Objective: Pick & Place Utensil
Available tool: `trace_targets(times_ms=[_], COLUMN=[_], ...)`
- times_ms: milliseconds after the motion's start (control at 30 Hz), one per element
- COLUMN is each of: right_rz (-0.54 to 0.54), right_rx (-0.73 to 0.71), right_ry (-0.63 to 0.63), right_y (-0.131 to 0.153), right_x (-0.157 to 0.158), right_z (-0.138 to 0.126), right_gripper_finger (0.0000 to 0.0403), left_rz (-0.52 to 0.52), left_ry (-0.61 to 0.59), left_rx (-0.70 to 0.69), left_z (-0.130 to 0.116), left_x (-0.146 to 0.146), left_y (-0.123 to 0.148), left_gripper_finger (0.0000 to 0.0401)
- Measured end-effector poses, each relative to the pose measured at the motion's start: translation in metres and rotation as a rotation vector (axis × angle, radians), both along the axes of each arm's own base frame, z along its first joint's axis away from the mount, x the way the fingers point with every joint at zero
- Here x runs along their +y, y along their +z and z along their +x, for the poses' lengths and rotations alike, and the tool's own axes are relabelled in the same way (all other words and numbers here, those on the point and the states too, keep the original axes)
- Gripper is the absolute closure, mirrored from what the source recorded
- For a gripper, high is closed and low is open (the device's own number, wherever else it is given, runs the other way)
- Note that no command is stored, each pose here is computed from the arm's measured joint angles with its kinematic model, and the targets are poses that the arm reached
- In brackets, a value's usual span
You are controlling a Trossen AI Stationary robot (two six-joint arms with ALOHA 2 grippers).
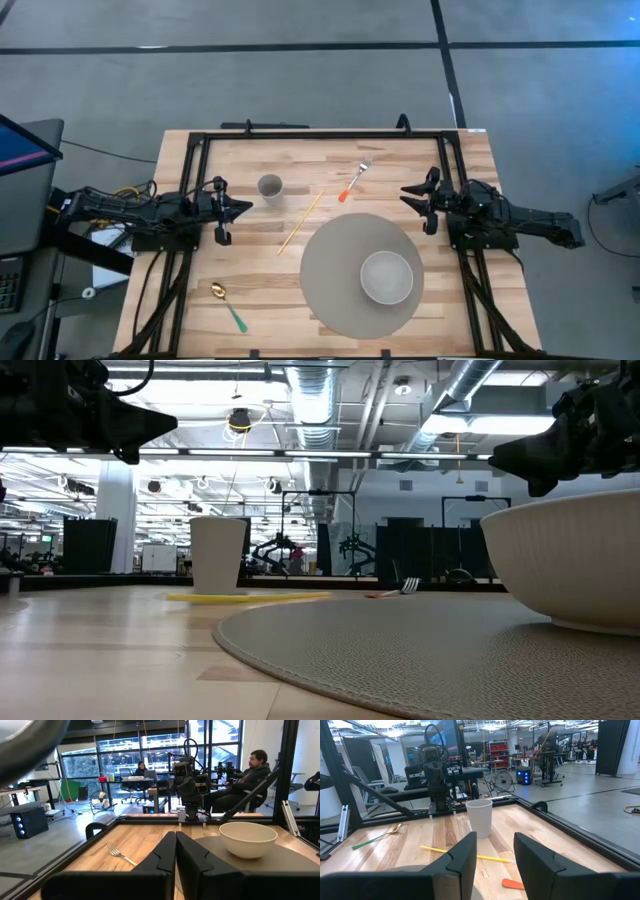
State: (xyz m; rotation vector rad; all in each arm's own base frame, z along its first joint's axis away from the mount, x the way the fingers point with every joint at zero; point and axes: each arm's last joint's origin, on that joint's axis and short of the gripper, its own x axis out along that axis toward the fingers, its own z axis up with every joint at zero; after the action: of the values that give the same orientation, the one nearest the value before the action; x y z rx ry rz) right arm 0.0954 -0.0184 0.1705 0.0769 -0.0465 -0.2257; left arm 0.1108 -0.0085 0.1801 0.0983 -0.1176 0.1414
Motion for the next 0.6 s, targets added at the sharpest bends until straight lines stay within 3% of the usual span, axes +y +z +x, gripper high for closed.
trace_targets(times_ms=[600], right_rz=[0.000], right_rx=[0.000], right_ry=[0.000], right_y=[0.0000], right_x=[0.0000], right_z=[0.0000], right_gripper_finger=[0.0278], left_rz=[-0.030], left_ry=[-0.004], left_rx=[-0.012], left_z=[-0.0001], left_x=[0.0000], left_y=[0.0008], left_gripper_finger=[0.0389])
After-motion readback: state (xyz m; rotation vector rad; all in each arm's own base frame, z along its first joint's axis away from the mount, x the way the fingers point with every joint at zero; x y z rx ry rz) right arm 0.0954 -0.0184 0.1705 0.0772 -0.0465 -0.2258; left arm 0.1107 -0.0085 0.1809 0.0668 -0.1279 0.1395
